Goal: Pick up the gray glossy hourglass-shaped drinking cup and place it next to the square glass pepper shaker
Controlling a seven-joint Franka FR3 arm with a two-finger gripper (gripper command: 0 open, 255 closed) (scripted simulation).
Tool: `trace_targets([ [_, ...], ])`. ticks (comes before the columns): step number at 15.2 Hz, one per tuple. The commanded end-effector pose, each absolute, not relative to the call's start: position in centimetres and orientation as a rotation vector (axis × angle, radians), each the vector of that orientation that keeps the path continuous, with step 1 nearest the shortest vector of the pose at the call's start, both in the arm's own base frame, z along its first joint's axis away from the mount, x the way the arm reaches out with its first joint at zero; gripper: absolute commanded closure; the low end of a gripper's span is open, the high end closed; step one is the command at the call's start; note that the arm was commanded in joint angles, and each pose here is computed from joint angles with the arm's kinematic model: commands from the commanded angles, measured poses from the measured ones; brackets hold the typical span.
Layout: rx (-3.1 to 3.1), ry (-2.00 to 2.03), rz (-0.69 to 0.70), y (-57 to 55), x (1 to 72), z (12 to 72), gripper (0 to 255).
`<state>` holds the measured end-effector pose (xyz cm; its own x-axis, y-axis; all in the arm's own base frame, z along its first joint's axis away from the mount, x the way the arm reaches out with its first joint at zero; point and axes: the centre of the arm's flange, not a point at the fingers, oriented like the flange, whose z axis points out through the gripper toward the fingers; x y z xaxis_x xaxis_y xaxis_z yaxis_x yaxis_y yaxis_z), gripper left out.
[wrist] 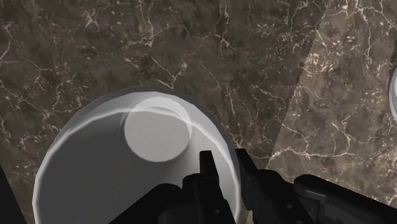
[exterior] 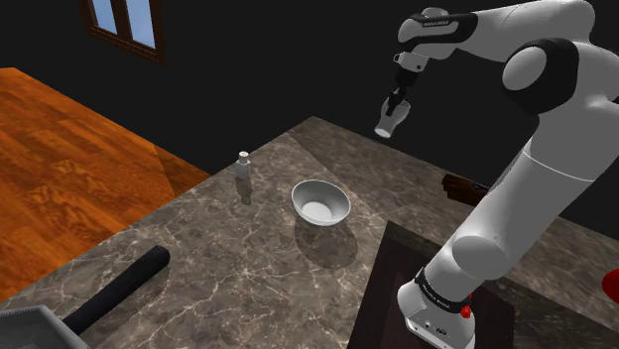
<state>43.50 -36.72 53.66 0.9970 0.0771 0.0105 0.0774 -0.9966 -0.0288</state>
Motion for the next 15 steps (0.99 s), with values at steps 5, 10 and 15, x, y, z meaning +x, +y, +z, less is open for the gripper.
trace_targets([
  [5, -3.110, -0.120, -0.015, -36.8, 43.5, 56.8, 255],
  [10, -3.110, -0.120, -0.015, -35.8, 44.3, 58.6, 255],
  [15, -3.110, -0.120, -0.015, -30.8, 48.5, 57.8, 255],
])
